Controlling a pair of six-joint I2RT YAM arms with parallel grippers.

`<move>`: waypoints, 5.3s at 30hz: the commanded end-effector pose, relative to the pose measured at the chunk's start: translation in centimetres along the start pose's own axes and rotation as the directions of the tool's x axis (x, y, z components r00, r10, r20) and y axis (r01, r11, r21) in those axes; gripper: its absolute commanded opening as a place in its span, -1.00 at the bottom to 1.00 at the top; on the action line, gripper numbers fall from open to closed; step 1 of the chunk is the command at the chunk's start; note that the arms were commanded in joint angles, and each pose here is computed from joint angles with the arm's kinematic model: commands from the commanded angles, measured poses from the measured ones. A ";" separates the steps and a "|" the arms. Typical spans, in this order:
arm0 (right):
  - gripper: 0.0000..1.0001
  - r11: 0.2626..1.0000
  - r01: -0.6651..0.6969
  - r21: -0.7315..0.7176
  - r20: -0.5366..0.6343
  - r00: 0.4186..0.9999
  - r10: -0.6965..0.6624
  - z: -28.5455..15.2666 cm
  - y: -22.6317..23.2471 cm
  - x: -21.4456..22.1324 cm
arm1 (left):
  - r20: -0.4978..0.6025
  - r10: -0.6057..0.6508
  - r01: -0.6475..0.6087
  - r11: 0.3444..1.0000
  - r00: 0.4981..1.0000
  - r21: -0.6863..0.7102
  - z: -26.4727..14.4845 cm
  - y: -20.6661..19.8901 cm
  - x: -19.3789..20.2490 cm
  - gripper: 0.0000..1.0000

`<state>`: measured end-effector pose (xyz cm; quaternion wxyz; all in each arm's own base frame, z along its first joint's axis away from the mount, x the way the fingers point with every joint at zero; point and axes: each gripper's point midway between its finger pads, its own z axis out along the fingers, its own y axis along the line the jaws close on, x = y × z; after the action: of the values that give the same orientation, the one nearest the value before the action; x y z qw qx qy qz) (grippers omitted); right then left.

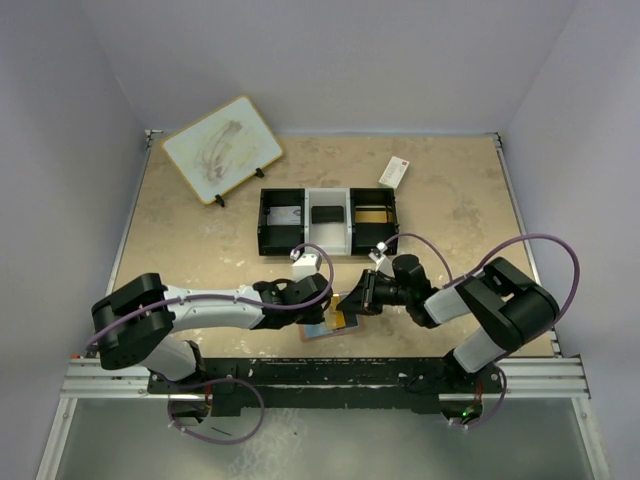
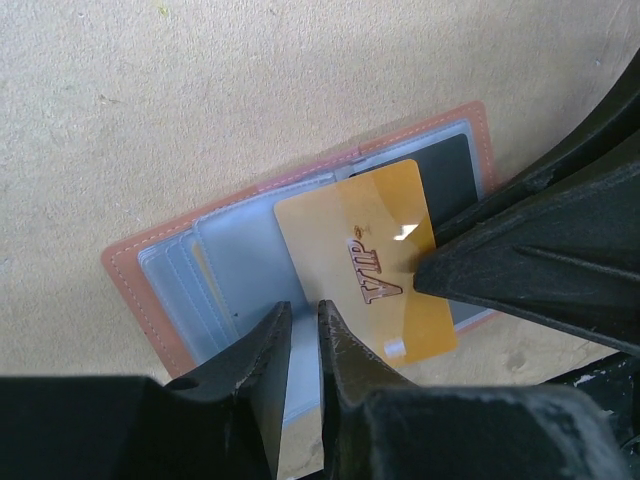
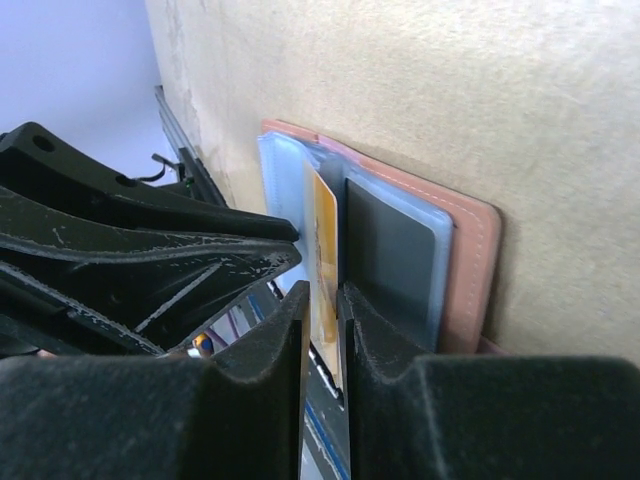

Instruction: Take the credit cards out of the card holder

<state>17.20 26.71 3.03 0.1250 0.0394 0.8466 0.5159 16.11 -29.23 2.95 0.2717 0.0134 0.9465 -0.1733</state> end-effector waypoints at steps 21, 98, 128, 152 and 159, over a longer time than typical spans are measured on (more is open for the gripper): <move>-1.00 0.991 0.080 0.107 0.006 0.997 -0.081 0.2 0.6 -0.3 | 0.001 0.042 -0.042 0.993 0.999 -0.113 -0.3 3.1 0.5 -0.72; -1.00 -0.440 0.834 0.334 -0.469 -0.258 -0.845 -3.3 0.4 -31.6 | 0.518 0.067 0.214 0.860 0.853 -0.463 -15.7 20.1 -19.3 0.77; 0.32 -0.285 0.907 0.310 -0.457 -0.120 -0.882 -2.9 -0.6 -30.0 | 0.502 0.068 0.203 0.861 0.862 -0.466 -15.4 20.0 -19.1 0.76; -0.47 0.692 0.246 0.678 0.241 0.815 -0.526 -4.1 1.1 -27.6 | 0.572 0.046 0.268 0.852 0.819 -0.451 -17.3 20.5 -19.4 0.79; -0.49 0.639 0.217 0.737 0.189 0.843 -0.504 -3.4 -0.8 -26.9 | 0.557 0.049 0.257 0.852 0.829 -0.456 -16.8 20.5 -19.3 0.79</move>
<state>42.15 17.91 8.51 0.3690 -0.0166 0.9203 0.1289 26.19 -3.25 19.49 0.5079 -0.1544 0.8446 0.0695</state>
